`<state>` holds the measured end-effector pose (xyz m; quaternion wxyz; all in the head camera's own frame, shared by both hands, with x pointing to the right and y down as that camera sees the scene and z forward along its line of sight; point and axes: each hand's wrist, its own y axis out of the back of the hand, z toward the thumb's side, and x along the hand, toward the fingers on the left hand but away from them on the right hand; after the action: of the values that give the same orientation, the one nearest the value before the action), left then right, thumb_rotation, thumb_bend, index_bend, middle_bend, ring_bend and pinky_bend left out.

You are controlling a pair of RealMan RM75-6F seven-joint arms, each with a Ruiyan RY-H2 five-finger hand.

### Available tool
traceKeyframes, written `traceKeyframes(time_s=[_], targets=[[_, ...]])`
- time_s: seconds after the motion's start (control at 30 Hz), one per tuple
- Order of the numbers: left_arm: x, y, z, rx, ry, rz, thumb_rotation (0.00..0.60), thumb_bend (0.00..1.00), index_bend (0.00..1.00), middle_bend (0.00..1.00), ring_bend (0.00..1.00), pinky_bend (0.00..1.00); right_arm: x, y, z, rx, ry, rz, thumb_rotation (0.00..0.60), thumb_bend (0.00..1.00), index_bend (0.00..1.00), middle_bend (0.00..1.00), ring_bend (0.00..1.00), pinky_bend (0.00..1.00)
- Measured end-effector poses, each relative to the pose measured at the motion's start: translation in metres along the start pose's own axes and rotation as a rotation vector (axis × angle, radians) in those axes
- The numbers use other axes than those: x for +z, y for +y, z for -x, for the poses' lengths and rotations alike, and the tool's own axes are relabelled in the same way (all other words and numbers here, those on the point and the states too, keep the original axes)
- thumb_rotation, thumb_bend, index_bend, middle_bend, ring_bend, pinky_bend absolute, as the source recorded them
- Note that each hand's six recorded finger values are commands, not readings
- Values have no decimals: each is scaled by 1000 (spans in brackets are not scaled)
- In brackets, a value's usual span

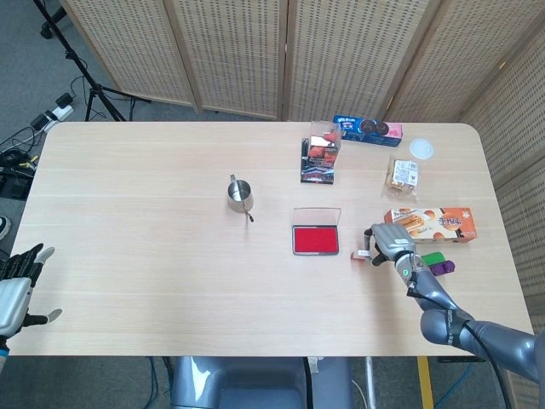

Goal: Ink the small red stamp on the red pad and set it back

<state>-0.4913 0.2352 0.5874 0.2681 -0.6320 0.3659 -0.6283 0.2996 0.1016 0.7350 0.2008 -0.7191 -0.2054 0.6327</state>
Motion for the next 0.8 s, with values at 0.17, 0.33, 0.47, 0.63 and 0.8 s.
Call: traceKeyframes(time_s=[0.17, 0.33, 0.47, 0.63, 0.8], targets=[[0, -1, 0, -5, 2, 0, 600, 0, 0, 0, 0, 0, -3, -2, 1, 2, -2, 1, 600, 460, 564, 964, 1000, 1000], [0, 0, 0, -2, 4, 3, 600, 0, 0, 0, 0, 0, -4, -3, 1, 2, 0, 0, 600, 410, 535, 964, 1000, 1000], [0, 0, 0, -2, 4, 3, 600, 0, 0, 0, 0, 0, -3, -3, 0, -1, 1, 1, 600, 280, 514, 962, 1000, 1000], [0, 0, 1, -3, 2, 3, 600, 0, 0, 0, 0, 0, -3, -4, 0, -4, 4, 3, 600, 209, 505, 961, 1000, 1000], [0, 1, 1, -2, 1, 4, 600, 0, 0, 0, 0, 0, -4, -5, 0, 1, 3, 4, 600, 208, 500, 960, 1000, 1000]])
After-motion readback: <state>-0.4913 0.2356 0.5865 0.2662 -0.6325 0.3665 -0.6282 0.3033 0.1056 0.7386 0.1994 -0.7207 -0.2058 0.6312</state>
